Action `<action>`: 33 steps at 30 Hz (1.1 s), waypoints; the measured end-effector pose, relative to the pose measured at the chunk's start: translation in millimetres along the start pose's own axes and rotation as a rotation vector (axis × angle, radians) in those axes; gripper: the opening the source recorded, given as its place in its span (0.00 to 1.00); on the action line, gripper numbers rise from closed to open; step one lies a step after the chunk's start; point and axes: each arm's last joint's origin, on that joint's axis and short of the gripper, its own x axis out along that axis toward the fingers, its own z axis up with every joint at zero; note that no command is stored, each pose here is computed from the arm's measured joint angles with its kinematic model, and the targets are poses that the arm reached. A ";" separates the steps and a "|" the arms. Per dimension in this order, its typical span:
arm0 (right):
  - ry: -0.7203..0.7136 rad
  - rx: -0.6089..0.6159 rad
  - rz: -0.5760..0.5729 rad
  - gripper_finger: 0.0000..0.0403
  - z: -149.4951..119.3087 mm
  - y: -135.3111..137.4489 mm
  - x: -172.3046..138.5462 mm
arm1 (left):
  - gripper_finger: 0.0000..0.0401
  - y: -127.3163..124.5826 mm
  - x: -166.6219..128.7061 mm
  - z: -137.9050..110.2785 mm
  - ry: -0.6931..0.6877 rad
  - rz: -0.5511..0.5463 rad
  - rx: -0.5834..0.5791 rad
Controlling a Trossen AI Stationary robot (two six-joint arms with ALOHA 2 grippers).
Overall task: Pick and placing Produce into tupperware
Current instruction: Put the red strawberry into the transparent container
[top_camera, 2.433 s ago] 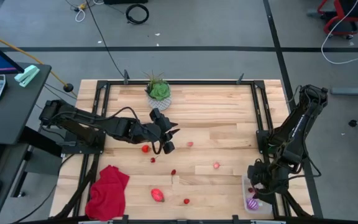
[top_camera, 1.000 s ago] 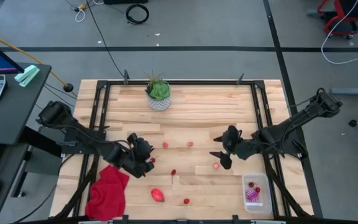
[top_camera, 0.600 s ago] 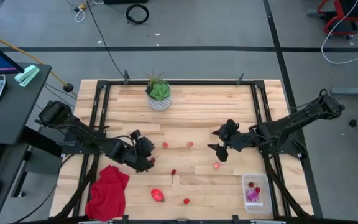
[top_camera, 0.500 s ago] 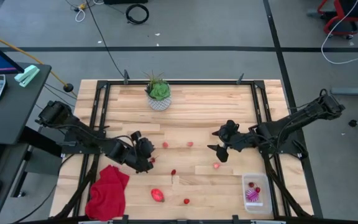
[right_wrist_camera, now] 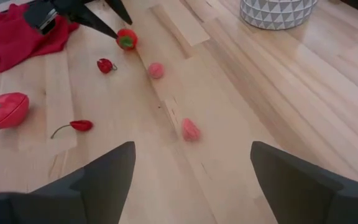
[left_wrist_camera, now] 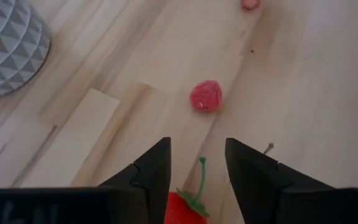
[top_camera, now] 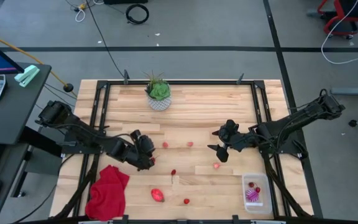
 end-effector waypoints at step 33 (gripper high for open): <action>0.014 -0.028 -0.010 0.82 -1.5 -1.0 0.0 | 0.29 -10.3 35.3 -25.5 0.105 0.073 0.058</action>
